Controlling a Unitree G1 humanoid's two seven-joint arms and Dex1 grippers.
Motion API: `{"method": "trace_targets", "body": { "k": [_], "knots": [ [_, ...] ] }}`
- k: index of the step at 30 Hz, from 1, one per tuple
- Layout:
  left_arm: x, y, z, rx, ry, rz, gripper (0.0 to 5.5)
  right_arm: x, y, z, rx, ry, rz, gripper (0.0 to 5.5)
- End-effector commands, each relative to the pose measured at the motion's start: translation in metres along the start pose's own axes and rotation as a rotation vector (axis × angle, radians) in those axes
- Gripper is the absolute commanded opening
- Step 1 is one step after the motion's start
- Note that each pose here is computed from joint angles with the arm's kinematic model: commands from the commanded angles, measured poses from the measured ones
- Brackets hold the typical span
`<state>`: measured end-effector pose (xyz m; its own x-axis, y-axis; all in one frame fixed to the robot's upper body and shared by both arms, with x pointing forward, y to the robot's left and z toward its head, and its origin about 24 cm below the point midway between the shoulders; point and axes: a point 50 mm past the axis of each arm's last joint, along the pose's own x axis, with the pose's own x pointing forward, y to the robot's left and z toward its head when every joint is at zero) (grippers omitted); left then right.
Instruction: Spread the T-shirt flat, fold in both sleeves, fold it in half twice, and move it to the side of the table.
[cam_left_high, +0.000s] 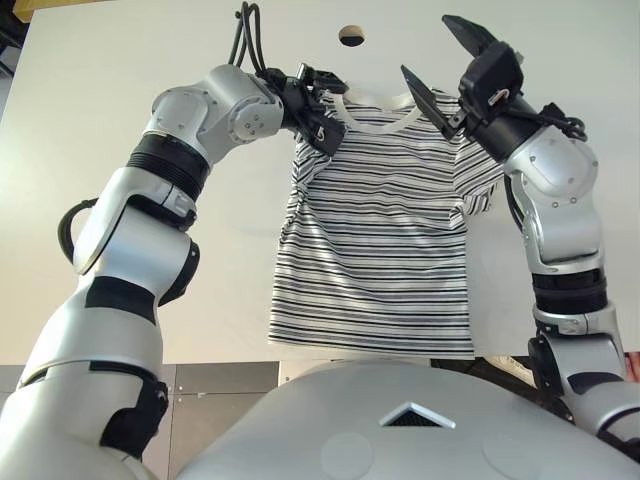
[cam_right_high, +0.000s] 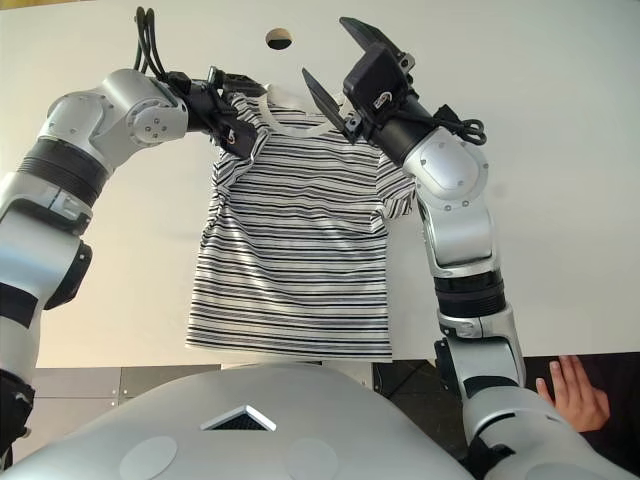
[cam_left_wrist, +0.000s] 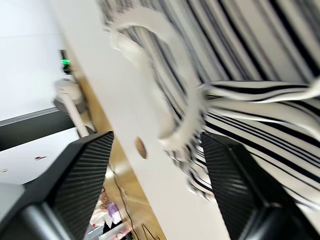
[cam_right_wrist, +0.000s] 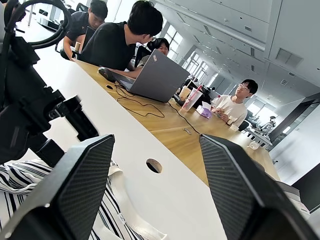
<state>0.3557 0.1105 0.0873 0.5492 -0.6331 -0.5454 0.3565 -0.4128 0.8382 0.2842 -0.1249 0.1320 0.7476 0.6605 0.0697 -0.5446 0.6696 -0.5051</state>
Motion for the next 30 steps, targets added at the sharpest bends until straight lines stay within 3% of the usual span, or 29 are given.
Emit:
{"method": "trace_targets", "body": {
  "k": [1, 6, 12, 14, 22, 30],
  "knots": [
    [0.0, 0.02, 0.008, -0.031, -0.063, 0.176, 3.59, 0.0, -0.001, 0.001, -0.022, -0.005, -0.004, 3.13],
    [-0.015, 0.033, -0.003, -0.1, -0.064, 0.339, 3.59, -0.001, -0.015, -0.001, -0.066, 0.015, -0.019, 3.13],
    [-0.064, 0.044, -0.04, -0.025, 0.061, 0.38, 3.59, -0.017, -0.098, -0.027, -0.381, 0.218, -0.077, 3.13],
    [-0.073, 0.042, -0.044, 0.013, 0.082, 0.363, 3.59, -0.027, -0.112, -0.042, -0.49, 0.301, -0.061, 3.13],
    [-0.088, 0.026, -0.045, 0.103, 0.11, 0.285, 3.59, -0.084, -0.099, -0.123, -0.861, 0.616, 0.245, 3.13],
    [-0.094, 0.02, -0.043, 0.123, 0.117, 0.267, 3.59, -0.11, -0.078, -0.143, -0.989, 0.607, 0.5, 3.13]
  ]
}}
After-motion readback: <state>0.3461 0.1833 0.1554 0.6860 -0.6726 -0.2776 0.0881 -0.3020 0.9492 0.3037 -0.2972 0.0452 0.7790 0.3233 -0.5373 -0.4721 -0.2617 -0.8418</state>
